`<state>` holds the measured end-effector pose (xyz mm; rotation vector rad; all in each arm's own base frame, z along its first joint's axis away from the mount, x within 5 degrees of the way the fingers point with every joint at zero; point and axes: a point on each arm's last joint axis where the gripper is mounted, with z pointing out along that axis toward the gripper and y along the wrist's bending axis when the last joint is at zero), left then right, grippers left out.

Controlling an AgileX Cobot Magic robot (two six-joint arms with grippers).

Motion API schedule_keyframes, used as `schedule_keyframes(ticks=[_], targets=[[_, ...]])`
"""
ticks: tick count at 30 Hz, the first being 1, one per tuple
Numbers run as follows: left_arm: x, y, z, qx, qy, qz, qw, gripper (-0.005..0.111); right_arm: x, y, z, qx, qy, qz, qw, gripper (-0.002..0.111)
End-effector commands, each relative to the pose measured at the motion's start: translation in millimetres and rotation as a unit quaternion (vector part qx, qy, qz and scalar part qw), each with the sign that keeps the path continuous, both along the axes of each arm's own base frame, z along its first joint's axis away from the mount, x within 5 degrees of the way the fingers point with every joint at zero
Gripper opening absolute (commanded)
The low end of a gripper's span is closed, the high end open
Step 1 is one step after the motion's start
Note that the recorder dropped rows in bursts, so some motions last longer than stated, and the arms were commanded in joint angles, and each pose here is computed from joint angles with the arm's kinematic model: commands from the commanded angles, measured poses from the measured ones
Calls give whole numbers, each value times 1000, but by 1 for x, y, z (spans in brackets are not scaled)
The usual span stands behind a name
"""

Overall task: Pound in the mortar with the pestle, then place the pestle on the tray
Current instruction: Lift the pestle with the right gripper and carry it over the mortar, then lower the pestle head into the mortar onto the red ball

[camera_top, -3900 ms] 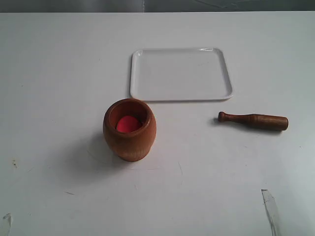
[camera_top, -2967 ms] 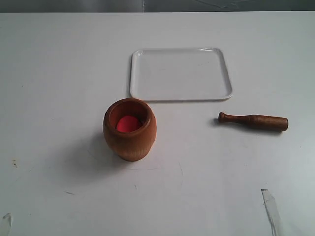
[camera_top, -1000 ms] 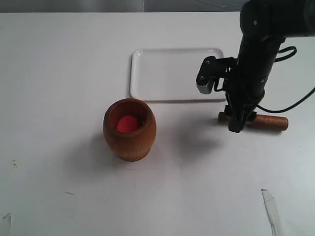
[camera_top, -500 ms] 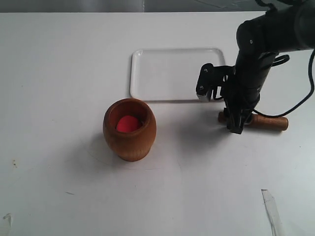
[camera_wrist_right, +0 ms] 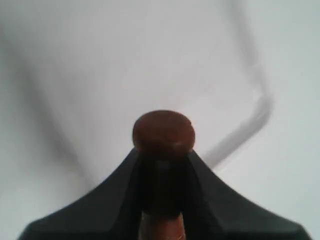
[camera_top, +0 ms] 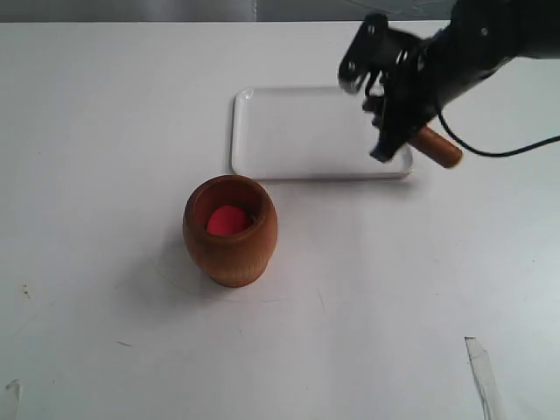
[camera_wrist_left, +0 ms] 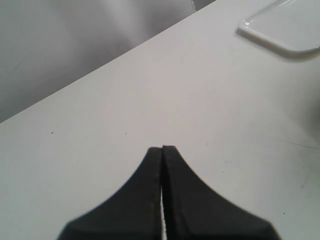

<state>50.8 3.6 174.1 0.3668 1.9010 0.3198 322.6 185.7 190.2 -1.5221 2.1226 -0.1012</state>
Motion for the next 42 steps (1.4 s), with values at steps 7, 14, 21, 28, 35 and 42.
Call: schedule_keyframes(ticks=[7,14,21,28,35,42], targets=[[0,-1,0,-7,-2,-3,1000,0,-30,-3,64,327,-256,-130,900,0],[0,-1,0,-7,-2,-3,1000,0,-97,14,52,560,-162,55,811,0],[0,-1,0,-7,-2,-3,1000,0,-117,25,53,611,-28,101,785,0],[0,-1,0,-7,-2,-3,1000,0,-142,61,44,520,-16,137,843,0],[0,-1,0,-7,-2,-3,1000,0,-145,79,50,473,-29,145,868,0],[0,-1,0,-7,-2,-3,1000,0,-142,92,32,505,-30,171,846,0]])
